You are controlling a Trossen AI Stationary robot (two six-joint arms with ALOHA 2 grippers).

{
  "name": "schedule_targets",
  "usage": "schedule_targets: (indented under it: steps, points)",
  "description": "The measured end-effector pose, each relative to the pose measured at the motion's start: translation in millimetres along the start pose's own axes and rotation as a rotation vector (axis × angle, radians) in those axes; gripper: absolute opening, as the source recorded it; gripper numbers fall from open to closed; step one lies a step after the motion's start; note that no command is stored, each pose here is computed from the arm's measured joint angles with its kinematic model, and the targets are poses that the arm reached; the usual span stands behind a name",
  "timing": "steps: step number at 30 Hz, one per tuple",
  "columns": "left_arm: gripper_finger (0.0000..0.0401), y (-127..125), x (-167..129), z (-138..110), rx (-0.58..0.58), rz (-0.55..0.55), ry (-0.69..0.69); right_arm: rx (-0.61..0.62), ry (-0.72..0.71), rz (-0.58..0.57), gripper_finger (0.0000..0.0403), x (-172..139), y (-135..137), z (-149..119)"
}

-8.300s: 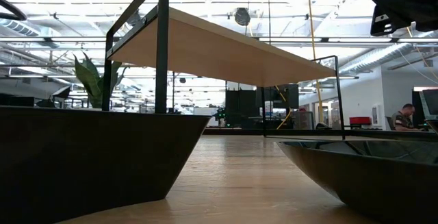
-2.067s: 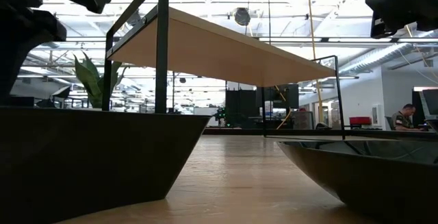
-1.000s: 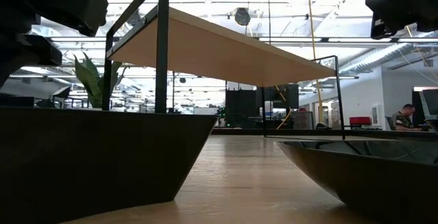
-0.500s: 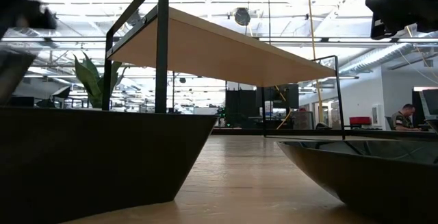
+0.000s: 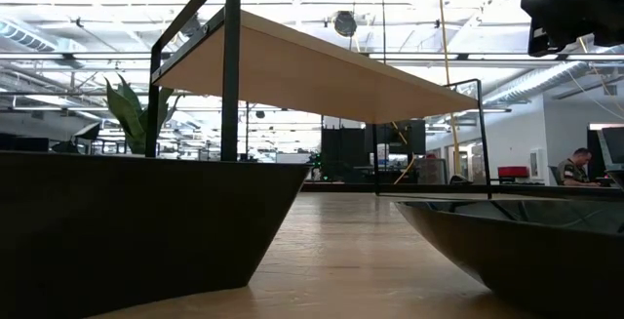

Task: Pick & Place Mini shaped plates
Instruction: Stack the distorted square plate on top of the other distorted square plates on the shelf

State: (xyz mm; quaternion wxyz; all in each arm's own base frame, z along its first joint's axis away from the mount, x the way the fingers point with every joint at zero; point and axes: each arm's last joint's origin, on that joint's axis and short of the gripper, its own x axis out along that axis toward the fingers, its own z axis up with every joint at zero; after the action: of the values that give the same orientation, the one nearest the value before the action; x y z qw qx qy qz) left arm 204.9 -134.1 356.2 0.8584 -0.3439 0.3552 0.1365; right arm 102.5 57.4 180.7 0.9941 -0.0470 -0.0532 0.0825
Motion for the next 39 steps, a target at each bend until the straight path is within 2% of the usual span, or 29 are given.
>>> schedule_targets:
  steps: [3, 7, 14, 16, 19, 23, 31, 34, 39]
  points:
    - [0.0004, 16, -18, 20, -0.022, -0.013, -0.046, -0.001, 0.0, 0.0, 0.011, 0, 0, 0]
    - [0.0004, 31, -34, 49, 0.013, -0.055, -0.071, -0.008, 0.0, 0.0, 0.0111, 0, 0, 0]
    - [0.0003, 19, -68, 106, 0.219, -0.124, -0.203, -0.011, 0.0, 0.0, 0.011, 0, 0, 0]
    - [0.0002, 14, -76, 120, 0.297, -0.098, -0.239, -0.011, 0.0, 0.0, 0.0111, 0, 0, 0]
    - [0.0002, 12, -79, 136, 0.366, 0.003, -0.291, -0.012, 0.0, 0.0, 0.0111, 0, 0, 0]
    - [0.0002, 18, -54, 152, 0.403, 0.163, -0.229, -0.012, 0.001, 0.0, 0.011, 0, 0, 0]
    - [0.0001, 48, 22, 159, 0.288, 0.36, 0.233, -0.006, 0.006, 0.001, 0.011, 0, 0, -1]
    - [0.0002, 52, 47, 162, 0.311, 0.39, 0.313, -0.004, 0.006, 0.0, 0.011, 0, 0, -1]
    - [0.0002, 57, 76, 165, 0.309, 0.38, 0.407, -0.004, 0.007, 0.001, 0.0111, 0, 0, -1]
